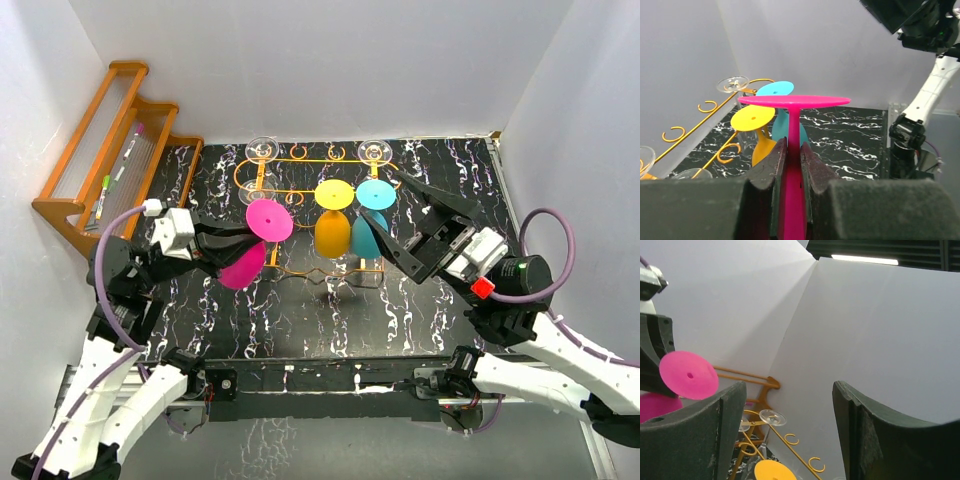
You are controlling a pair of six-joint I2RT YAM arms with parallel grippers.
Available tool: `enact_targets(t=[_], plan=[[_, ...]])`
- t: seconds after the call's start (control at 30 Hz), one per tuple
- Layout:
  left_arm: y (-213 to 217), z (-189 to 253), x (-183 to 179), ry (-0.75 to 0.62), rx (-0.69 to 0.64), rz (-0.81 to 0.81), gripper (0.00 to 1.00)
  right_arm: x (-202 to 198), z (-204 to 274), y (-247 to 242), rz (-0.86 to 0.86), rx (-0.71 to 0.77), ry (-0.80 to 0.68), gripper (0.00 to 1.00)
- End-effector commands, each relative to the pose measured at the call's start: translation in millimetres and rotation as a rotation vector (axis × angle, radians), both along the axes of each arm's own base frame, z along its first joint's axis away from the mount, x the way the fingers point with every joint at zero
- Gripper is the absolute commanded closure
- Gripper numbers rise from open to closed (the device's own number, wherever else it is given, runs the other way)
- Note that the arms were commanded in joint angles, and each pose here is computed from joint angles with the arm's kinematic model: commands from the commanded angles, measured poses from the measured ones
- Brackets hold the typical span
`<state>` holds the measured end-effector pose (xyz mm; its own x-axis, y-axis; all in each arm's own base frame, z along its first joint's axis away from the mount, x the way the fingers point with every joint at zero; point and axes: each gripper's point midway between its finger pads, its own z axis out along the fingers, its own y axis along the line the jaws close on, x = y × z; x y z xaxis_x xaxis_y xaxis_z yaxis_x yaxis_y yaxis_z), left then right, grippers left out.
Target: Place the wine glass upside down on the wine glass rack
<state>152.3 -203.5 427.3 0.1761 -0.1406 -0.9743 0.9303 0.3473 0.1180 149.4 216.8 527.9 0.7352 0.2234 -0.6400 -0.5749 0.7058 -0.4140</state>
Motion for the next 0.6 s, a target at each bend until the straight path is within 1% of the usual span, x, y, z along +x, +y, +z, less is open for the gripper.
enact_targets(t=[0.0, 0.27, 0.37, 0.47, 0.57], plan=[[1.3, 7.9, 10.7, -0.144, -0.075, 0.043, 1.00, -14.3, 26.1, -27.3, 0.031, 0.143, 0.002, 0.29], [-5.6, -18.6, 21.4, -0.150, -0.103, 0.053, 1.00, -15.0, 28.8, -31.8, 0.057, 0.184, 0.046, 0.29], [-16.4, -31.2, 22.1, -0.128, -0.100, 0.050, 1.00, -14.4, 30.3, -27.4, 0.076, 0.183, 0.061, 0.30], [-29.6, -40.1, 19.3, -0.142, -0.089, 0.038, 1.00, -12.2, 31.4, -24.2, 0.077, 0.181, 0.068, 0.30], [-38.6, -44.7, 25.2, -0.128, -0.098, 0.060, 1.00, -7.4, 30.2, -20.4, 0.067, 0.177, 0.078, 0.29]])
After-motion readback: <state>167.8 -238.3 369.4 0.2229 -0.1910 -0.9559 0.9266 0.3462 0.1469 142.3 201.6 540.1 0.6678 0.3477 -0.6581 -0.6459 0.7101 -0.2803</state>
